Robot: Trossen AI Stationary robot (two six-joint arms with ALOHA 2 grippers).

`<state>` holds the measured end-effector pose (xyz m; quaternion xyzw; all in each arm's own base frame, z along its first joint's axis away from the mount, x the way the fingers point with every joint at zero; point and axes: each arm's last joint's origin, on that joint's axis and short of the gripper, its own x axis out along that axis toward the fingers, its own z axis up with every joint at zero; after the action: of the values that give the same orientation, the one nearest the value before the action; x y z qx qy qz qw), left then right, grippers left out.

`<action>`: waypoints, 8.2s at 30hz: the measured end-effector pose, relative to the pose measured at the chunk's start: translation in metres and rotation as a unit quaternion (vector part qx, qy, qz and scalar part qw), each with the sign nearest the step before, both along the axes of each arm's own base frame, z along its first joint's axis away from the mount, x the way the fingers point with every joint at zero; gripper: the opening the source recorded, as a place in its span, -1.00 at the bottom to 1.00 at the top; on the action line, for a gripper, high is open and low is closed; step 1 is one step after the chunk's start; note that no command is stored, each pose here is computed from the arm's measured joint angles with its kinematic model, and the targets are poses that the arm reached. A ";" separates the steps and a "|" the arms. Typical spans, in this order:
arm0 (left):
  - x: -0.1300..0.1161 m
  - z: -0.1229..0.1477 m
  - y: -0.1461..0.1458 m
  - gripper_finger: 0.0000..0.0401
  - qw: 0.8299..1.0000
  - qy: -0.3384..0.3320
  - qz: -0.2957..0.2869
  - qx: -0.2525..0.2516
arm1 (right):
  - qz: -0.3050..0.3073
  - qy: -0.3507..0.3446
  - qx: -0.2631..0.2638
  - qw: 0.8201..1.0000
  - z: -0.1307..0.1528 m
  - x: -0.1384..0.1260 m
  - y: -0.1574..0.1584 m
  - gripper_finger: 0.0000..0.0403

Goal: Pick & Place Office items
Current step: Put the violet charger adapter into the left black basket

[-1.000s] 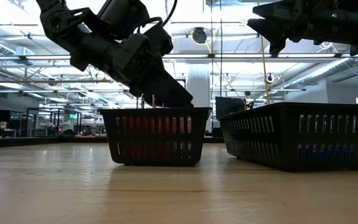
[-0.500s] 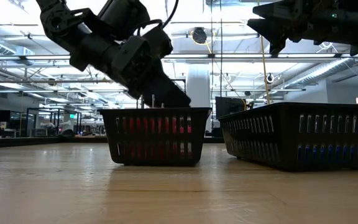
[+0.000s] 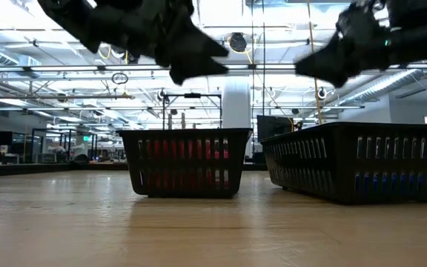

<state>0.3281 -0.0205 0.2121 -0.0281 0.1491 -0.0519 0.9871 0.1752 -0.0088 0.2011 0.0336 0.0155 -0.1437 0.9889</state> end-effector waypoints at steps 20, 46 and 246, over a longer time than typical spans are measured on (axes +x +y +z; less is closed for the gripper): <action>-0.016 0.015 0.009 0.19 0.998 0.030 0.048 0.020 | -0.370 0.292 0.227 0.852 -0.051 -0.057 -0.058 -0.03; -0.017 0.012 0.010 0.19 0.997 0.047 0.046 0.027 | -0.253 0.300 0.365 0.844 -0.055 -0.055 -0.053 0.01; 0.116 0.022 0.028 0.17 0.942 0.316 0.024 0.111 | 0.120 0.228 -0.059 0.964 -0.041 0.096 0.012 -0.43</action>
<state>0.4445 0.0070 0.2339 0.0628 0.4575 0.0002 0.8870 0.2710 0.0029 0.1597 -0.0608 0.2363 -0.0287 0.9694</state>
